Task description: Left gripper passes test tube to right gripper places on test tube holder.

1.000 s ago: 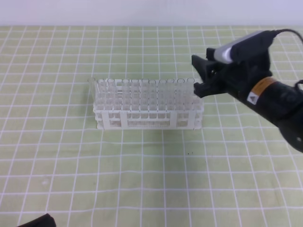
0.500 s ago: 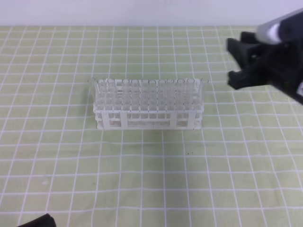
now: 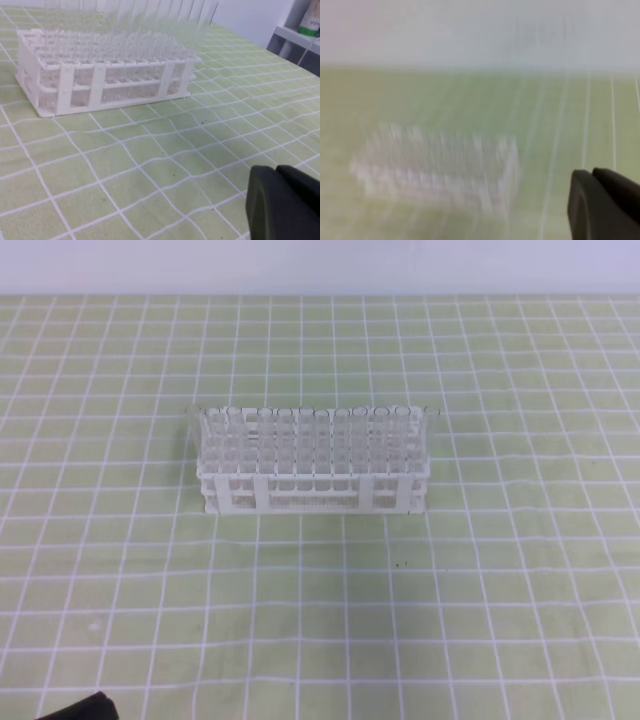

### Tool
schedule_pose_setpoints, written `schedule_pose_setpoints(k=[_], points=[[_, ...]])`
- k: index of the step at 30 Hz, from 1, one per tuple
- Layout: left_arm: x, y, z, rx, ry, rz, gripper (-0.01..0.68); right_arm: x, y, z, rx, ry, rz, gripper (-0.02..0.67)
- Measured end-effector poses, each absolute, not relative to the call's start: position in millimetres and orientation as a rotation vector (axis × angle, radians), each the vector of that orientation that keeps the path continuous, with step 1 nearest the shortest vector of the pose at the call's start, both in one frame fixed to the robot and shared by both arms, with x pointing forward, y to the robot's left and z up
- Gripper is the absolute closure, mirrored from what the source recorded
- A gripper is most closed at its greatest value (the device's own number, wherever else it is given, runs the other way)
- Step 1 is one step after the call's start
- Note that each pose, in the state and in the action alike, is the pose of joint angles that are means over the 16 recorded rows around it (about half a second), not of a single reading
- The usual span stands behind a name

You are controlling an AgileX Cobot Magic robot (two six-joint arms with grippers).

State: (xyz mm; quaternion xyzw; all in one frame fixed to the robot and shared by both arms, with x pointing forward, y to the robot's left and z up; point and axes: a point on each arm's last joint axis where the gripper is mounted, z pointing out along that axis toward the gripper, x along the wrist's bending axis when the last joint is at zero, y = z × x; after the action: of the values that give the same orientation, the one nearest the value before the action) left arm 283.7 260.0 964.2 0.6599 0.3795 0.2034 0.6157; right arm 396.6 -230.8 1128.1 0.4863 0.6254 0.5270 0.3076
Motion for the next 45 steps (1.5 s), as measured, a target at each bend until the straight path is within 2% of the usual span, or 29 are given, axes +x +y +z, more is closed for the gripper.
schedule_pose_setpoints(k=[9,20,24,36,45], points=[[283.7,260.0,964.7,1.520,0.874,0.468,0.675,369.2,-246.1,1115.4,1.482,1.767,1.223,0.663],[283.6,260.1,965.2,1.518,0.872,0.469,0.675,359.8,-261.4,1101.6,1.378,1.658,1.216,0.664],[283.6,260.0,964.8,1.519,0.873,0.469,0.675,346.8,-273.8,1084.7,1.332,1.532,1.254,0.664],[283.8,260.0,964.3,1.519,0.874,0.469,0.675,304.1,-295.9,1007.0,1.259,1.186,1.323,0.664],[283.7,260.0,964.6,1.519,0.874,0.469,0.675,295.0,-297.3,985.5,1.257,1.122,1.360,0.664]])
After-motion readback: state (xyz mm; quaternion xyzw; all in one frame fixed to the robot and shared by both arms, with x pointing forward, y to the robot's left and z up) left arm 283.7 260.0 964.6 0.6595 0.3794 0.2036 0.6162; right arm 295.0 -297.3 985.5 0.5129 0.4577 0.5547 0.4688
